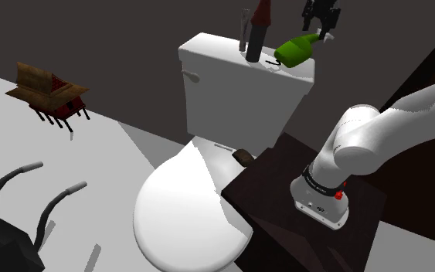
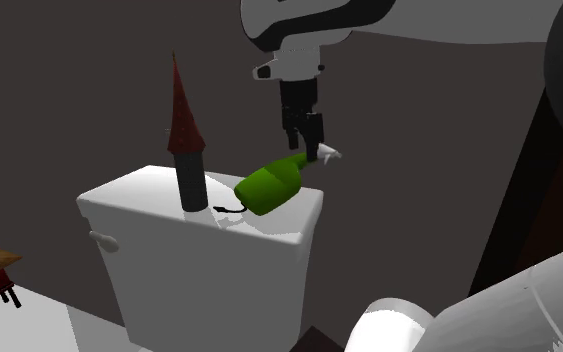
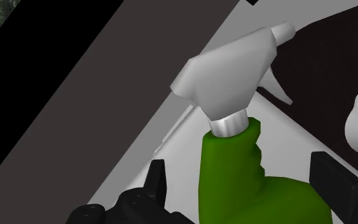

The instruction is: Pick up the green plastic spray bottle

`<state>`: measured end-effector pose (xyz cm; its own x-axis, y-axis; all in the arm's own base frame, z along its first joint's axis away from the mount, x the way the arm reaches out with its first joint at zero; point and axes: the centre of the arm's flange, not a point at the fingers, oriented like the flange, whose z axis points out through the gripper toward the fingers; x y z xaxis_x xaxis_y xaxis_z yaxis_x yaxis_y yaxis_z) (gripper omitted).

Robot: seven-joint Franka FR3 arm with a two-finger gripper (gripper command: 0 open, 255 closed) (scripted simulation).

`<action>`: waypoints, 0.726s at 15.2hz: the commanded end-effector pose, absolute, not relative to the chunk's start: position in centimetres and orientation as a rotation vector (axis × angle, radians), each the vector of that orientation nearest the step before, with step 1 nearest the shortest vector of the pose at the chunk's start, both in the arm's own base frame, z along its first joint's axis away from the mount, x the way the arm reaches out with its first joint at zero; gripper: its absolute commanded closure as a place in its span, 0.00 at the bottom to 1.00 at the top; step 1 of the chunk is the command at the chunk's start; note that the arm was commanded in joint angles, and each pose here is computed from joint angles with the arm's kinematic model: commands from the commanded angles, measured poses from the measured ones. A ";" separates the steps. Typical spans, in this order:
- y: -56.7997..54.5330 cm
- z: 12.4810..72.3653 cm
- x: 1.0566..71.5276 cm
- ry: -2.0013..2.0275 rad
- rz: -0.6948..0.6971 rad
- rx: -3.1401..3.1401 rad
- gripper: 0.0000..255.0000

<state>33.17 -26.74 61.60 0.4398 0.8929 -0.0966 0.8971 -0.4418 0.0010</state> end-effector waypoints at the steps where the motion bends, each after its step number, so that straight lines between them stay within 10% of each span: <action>1: -26.7 60.2 33.3 1.631 -0.126 2.620 0.00; 3: -26.6 60.2 33.3 1.631 -0.126 2.620 0.00; 4: -26.6 60.3 33.3 1.631 -0.126 2.620 1.00; 11: -26.6 60.3 33.3 1.631 -0.126 2.620 1.00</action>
